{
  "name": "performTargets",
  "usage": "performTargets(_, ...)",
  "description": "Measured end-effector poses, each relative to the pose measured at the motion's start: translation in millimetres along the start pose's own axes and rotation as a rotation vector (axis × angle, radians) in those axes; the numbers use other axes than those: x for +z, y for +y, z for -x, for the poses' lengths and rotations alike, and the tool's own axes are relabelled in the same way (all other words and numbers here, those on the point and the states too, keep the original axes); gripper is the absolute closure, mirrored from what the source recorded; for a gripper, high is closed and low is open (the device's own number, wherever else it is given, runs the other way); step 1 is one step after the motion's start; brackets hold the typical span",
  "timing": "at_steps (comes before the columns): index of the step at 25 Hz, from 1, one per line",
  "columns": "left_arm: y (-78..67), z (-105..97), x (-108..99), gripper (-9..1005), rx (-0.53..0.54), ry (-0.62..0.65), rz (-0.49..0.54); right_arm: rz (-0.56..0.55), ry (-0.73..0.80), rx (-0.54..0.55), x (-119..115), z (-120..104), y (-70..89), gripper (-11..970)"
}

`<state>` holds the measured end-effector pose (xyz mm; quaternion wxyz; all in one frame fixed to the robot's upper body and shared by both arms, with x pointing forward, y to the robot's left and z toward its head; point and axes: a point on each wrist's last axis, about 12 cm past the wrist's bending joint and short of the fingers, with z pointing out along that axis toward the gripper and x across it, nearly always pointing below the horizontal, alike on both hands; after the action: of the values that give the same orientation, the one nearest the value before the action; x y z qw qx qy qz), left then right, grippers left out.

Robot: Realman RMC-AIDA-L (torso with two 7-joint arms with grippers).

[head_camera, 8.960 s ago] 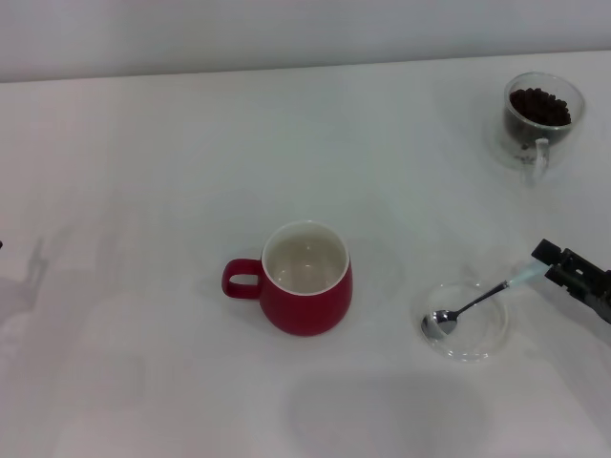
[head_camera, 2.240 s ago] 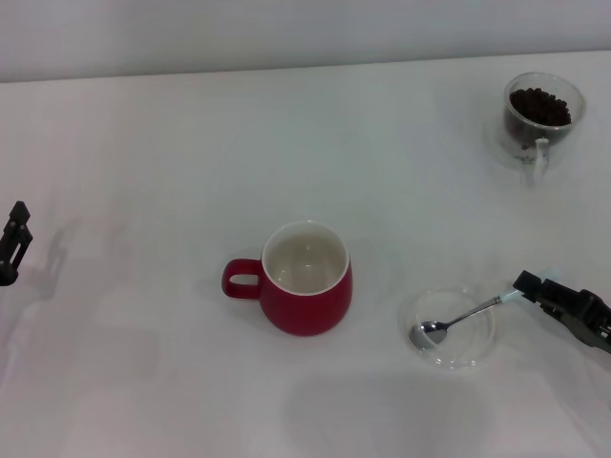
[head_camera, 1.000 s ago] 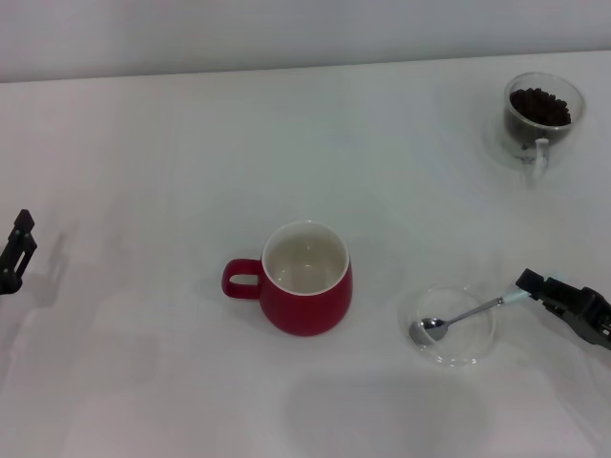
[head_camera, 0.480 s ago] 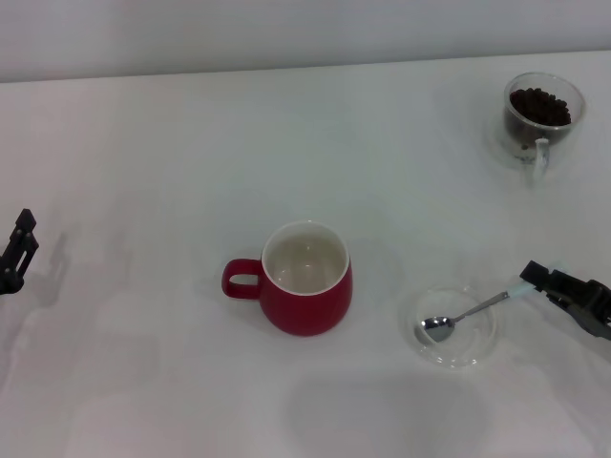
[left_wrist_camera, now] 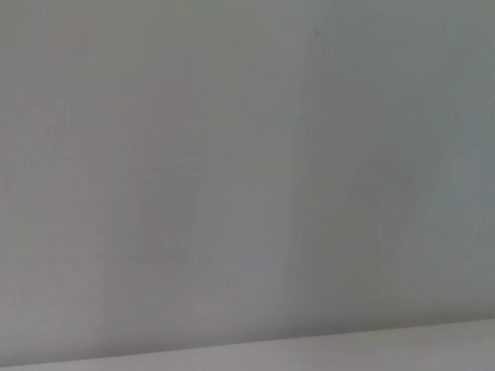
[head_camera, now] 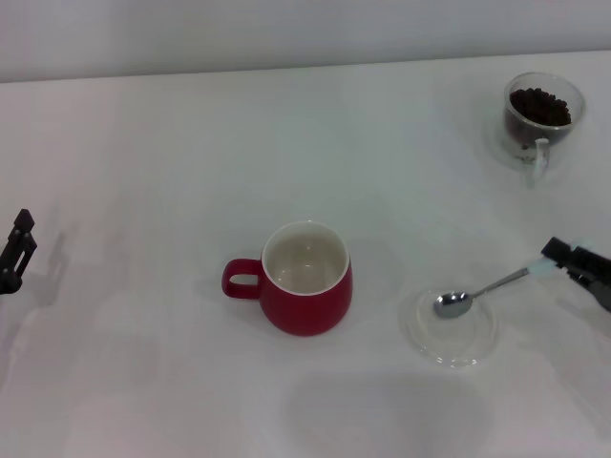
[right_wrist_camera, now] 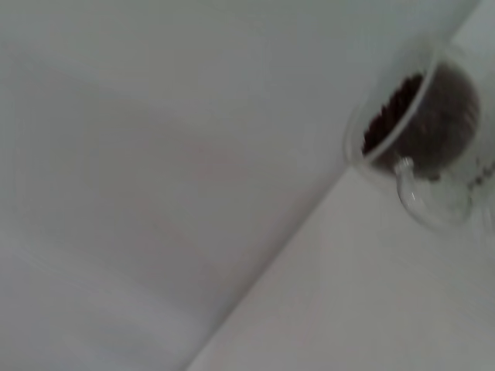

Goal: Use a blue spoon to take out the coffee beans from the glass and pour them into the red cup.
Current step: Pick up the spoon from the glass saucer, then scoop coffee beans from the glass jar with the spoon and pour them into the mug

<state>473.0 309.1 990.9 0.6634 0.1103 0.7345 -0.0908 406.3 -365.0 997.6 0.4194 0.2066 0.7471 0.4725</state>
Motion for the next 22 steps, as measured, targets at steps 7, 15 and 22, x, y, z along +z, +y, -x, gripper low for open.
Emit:
performTargets(7,-0.6,1,1,406,-0.001,-0.002,-0.002,0.036,-0.043,-0.02,-3,13,4.4,811)
performTargets(15,-1.2,1,4,406,-0.002,0.0,-0.004,0.103,-0.096,-0.088,10,40,16.3,812)
performTargets(22,-3.5,1,7,406,-0.008,0.007,-0.008,0.116,-0.112,-0.21,42,77,30.8,811)
